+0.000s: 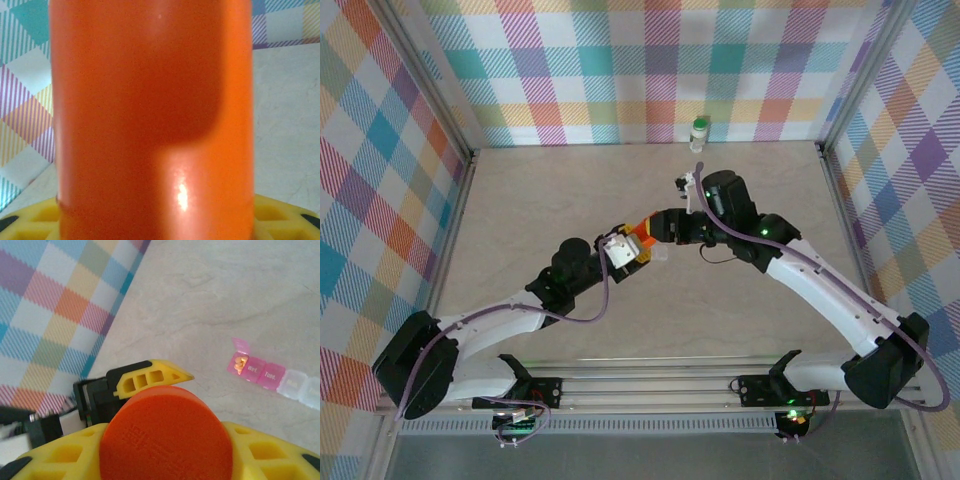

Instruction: Sort the pills into containers

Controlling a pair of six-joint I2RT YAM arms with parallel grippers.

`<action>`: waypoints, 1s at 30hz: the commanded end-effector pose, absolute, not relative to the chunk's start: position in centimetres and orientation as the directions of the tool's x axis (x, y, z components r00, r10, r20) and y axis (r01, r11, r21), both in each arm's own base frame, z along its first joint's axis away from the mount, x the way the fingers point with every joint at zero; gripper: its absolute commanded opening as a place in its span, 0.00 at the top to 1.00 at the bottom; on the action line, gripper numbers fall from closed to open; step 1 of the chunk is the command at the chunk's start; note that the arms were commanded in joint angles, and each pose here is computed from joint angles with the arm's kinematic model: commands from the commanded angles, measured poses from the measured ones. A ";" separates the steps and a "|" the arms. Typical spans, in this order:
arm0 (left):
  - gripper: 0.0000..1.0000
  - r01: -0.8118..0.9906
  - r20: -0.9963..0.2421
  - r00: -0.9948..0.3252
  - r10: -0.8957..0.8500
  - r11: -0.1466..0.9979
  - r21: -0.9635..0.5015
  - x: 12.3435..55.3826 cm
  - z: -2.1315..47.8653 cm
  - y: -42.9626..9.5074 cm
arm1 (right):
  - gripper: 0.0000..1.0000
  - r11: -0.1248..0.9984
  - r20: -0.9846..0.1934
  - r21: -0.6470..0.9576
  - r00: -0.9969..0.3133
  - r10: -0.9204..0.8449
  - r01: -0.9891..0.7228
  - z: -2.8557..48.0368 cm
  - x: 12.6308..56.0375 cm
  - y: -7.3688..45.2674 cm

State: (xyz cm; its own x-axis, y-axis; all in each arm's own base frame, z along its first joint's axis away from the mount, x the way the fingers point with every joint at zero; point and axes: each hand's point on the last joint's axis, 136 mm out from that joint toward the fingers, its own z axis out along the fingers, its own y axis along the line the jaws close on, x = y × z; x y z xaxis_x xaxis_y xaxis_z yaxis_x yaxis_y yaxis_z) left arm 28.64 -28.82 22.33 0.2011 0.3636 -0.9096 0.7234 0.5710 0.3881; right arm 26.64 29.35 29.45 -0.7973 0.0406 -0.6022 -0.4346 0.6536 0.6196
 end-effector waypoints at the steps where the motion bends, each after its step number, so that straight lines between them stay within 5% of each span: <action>1: 1.00 0.674 -0.901 0.316 0.297 0.598 0.433 28.6 26.3 -30.2 | 0.75 0.619 -0.508 0.728 -0.839 0.197 -0.295 29.7 27.2 30.8; 14: 1.00 0.705 -0.890 0.285 0.355 0.552 0.446 27.9 22.5 -30.4 | 0.41 0.682 -0.621 0.651 -0.751 0.226 -0.333 32.2 29.0 29.5; 30: 1.00 0.731 -0.917 0.301 0.263 0.554 0.399 26.6 24.0 -30.0 | 0.32 0.704 -0.640 0.585 -0.762 0.097 -0.402 32.0 27.5 29.0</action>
State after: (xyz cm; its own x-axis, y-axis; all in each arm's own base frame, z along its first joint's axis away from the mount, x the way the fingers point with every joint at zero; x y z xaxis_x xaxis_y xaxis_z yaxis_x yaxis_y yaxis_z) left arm 27.32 -29.86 21.69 0.2566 0.3465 -0.9023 0.7268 0.5462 0.4165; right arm 28.23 29.26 31.81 -0.7632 0.1058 -0.6374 -0.3860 0.7165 0.5811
